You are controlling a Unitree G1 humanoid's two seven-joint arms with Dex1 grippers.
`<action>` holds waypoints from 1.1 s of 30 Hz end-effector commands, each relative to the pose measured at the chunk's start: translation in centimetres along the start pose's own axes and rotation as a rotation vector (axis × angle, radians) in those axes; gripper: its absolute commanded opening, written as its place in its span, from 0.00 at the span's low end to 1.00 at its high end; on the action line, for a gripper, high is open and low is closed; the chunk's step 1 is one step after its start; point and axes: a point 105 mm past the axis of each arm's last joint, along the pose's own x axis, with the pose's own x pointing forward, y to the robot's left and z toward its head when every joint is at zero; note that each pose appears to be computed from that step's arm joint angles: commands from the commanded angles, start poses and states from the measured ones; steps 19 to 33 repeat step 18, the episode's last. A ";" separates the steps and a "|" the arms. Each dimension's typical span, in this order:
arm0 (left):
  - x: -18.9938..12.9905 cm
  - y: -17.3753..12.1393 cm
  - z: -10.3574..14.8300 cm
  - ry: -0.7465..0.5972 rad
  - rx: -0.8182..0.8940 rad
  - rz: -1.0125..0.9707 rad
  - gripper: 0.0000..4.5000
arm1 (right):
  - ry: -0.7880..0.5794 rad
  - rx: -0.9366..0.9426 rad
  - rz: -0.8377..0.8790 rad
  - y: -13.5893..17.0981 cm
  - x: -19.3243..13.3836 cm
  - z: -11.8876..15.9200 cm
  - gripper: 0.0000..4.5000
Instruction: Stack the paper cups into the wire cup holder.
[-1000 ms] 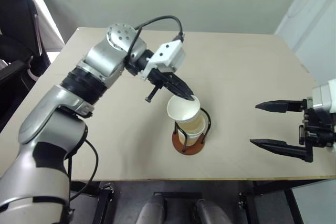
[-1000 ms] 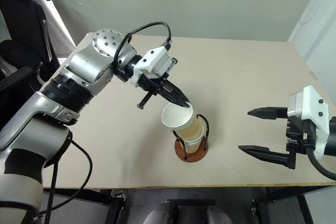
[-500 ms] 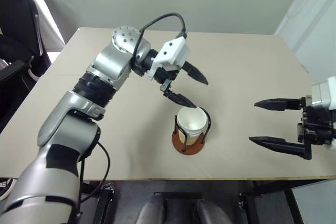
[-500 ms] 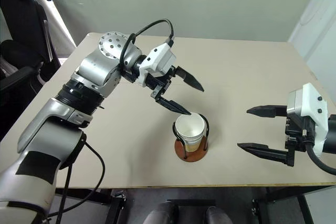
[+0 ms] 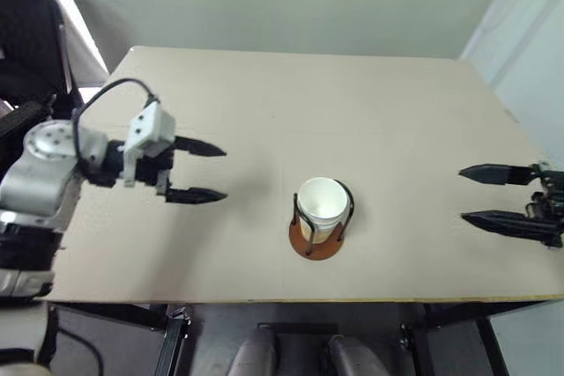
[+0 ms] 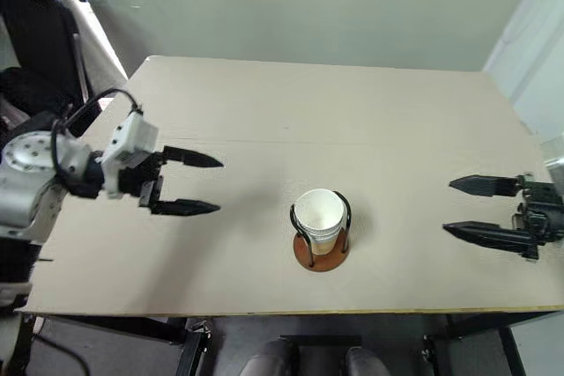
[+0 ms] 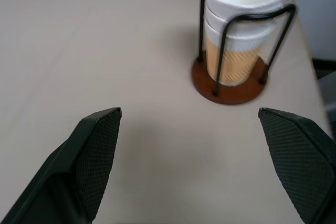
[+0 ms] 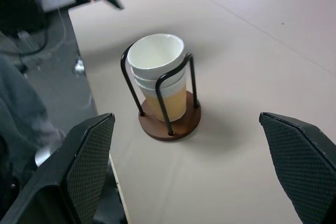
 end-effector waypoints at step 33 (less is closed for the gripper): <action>-2.3 -1.2 -0.9 0.038 -0.054 0.159 0.99 | 0.026 -0.050 -0.011 -1.7 -0.7 1.1 1.00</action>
